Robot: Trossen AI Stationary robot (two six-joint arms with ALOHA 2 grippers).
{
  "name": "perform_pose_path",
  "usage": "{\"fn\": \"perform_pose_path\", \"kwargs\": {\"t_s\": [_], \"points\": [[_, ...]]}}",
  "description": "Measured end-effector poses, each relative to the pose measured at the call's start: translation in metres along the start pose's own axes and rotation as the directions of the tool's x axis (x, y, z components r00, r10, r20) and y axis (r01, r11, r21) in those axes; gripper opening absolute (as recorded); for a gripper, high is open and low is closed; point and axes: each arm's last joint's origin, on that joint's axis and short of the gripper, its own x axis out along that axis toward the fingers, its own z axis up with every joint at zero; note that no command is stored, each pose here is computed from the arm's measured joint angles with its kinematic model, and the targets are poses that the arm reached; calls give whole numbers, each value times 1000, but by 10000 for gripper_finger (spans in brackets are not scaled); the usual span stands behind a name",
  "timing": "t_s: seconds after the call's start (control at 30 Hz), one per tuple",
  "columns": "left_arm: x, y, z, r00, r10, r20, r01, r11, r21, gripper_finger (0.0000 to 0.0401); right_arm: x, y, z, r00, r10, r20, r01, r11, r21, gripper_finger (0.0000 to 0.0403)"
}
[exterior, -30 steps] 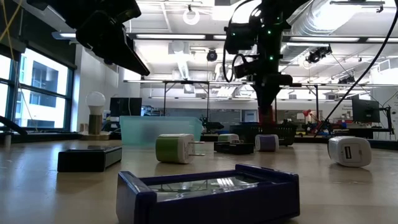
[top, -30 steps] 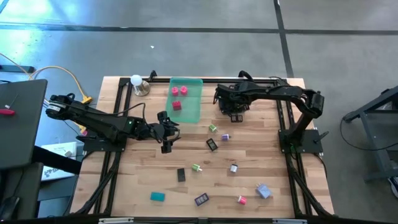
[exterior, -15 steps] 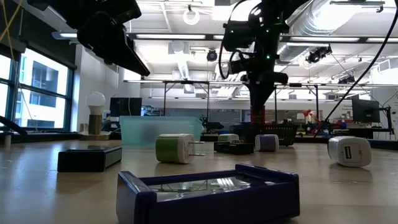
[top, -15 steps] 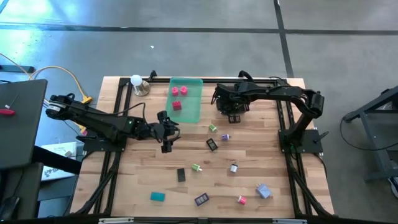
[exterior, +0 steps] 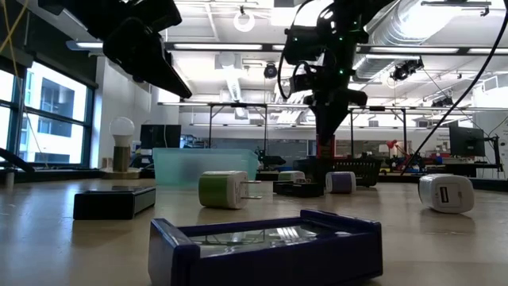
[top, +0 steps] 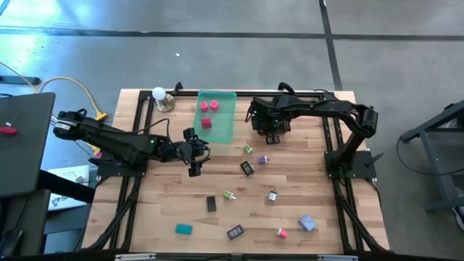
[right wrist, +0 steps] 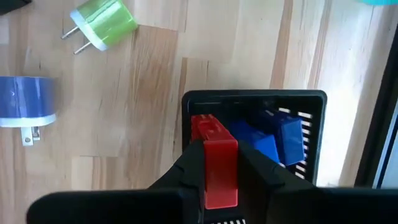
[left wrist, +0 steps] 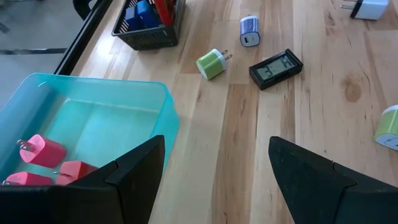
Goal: Pick & Place Office items
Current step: Put the red digital clock into the black bin
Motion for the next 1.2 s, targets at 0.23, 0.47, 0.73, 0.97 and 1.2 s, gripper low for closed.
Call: {"fn": "perform_pose_path", "kwargs": {"t_s": [0.23, 0.47, 0.73, 0.97, 1.2], "points": [[0, 0, 0, 1000, 0, 0, 0, 1000, 0, 280, 18, 1, 3, 999, 15, -39, -16, 1000, -20, 49], [0, 0, 0, 1000, 0, 0, 0, 1000, 0, 280, 32, 0, 5, 998, 22, -58, -24, 999, -45, 49], [0, 0, 0, 1000, 0, 0, 0, 1000, 0, 280, 32, 0, 5, 998, 31, -55, -34, 998, -45, 60], [0, 0, 0, 1000, 0, 0, 0, 1000, -12, 280, 32, 1, 5, 998, 45, -49, -48, 997, -56, 59], [0, 0, 0, 1000, 0, 0, 0, 1000, -17, 280, 32, 1, 5, 998, 45, -51, -48, 997, -63, 68]]}}
